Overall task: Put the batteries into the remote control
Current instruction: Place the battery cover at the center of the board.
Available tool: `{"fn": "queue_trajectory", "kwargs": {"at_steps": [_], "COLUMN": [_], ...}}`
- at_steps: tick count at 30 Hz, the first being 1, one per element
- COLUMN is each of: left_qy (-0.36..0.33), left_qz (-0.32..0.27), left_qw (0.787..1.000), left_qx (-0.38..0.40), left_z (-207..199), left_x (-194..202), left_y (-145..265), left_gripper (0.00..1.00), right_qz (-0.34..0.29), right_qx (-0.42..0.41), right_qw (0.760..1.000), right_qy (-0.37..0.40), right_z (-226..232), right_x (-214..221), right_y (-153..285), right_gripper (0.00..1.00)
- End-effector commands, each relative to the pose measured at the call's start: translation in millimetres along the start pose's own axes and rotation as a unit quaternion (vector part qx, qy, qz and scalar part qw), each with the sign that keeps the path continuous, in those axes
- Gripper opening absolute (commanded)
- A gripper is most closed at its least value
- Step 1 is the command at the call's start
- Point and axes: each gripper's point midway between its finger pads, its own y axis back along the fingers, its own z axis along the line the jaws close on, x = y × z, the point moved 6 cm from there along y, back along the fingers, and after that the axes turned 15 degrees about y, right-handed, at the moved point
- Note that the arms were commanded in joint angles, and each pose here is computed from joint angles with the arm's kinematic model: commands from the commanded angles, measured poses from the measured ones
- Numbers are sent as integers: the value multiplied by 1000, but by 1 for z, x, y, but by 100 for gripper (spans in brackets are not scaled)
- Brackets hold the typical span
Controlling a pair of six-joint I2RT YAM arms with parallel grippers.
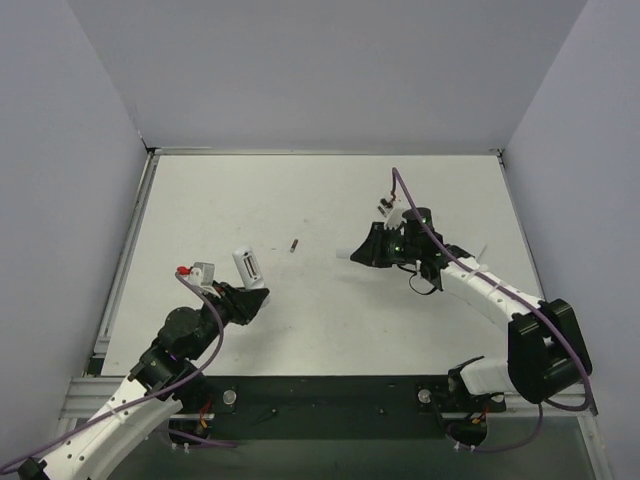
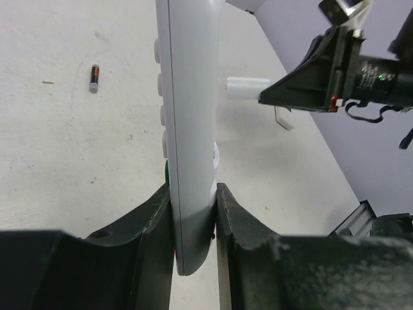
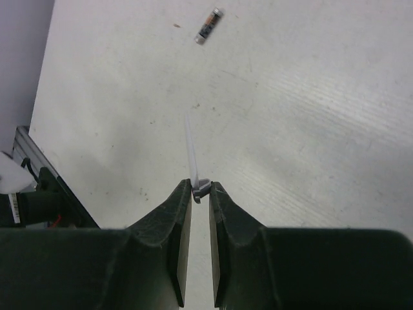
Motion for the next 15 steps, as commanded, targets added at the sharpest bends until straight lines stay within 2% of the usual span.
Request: {"fn": "queue_trajectory", "kwargs": {"at_steps": [1,8,15], "left_qy": [-4,-16,-15], "left_qz": [-55,-76,-30], "left_qw": [998,997,997], "left_qx": [2,24,71], "left_z": [-14,-27,-40], "left_x": [-25,-37,-27], "left_y": [12,17,16], "left_gripper": [0,0,0], "right_qz": [5,61,87], "right_qx": [62,45,94], "right_qw": [991,970,959], "right_qy": [-121,-229,-252], "right_z": [-17,-32,-47], "right_x": [20,55,74], "right_y": [-16,-55,-70], "right_gripper": [0,0,0]}}
